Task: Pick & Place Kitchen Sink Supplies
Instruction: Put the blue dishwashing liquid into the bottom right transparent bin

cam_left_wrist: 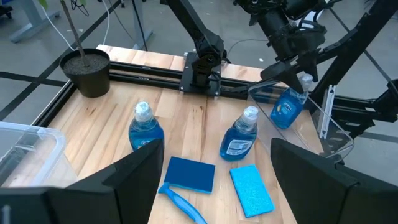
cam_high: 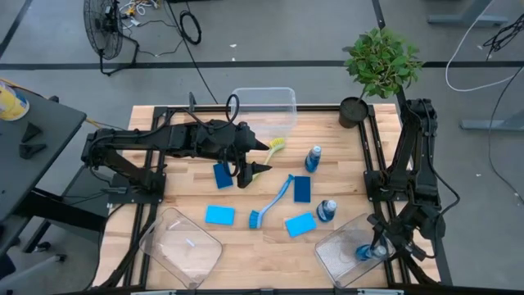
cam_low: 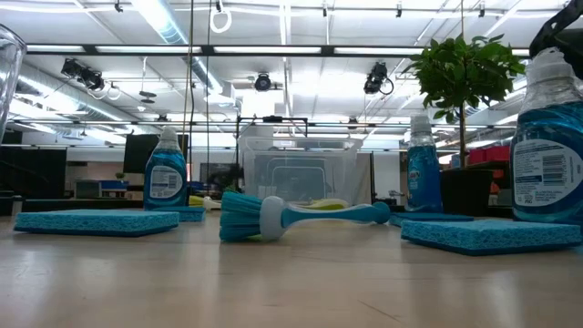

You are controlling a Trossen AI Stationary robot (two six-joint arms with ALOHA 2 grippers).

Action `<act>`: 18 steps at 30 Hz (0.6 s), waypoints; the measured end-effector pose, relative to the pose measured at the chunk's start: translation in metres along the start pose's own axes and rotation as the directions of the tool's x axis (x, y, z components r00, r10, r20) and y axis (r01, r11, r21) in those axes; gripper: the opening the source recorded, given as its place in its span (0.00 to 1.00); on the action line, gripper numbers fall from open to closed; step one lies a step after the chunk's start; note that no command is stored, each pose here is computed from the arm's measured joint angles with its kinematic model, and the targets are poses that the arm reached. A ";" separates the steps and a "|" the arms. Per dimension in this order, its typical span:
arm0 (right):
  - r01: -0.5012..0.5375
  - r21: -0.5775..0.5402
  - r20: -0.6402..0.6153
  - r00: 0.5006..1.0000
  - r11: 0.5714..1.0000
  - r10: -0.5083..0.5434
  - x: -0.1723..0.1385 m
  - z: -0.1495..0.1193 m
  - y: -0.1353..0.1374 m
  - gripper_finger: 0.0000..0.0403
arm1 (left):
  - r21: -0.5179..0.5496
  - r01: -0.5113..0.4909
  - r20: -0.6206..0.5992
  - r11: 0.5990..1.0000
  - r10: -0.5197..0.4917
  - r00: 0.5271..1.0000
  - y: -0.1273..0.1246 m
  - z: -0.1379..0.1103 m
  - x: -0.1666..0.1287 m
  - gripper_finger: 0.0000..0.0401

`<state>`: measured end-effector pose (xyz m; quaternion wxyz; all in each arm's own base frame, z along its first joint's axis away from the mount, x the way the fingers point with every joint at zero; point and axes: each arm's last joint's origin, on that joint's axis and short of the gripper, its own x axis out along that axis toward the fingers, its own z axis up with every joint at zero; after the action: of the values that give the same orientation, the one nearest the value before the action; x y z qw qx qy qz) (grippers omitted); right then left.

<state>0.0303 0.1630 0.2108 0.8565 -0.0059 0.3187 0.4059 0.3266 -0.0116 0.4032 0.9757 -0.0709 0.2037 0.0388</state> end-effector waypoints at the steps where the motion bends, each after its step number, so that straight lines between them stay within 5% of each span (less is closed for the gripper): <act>1: 0.004 -0.011 0.003 1.000 1.000 -0.004 0.000 0.000 0.000 0.67 | 0.000 0.000 0.000 1.000 0.000 1.000 0.000 0.000 0.000 0.74; 18: -0.020 -0.013 0.061 0.998 1.000 0.021 -0.006 0.006 -0.001 0.67 | 0.000 0.000 0.001 1.000 0.000 1.000 0.000 0.000 0.000 0.74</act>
<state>0.0314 0.1602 0.2188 0.8617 0.0043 0.2897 0.4166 0.3267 -0.0117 0.4033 0.9758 -0.0709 0.2031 0.0387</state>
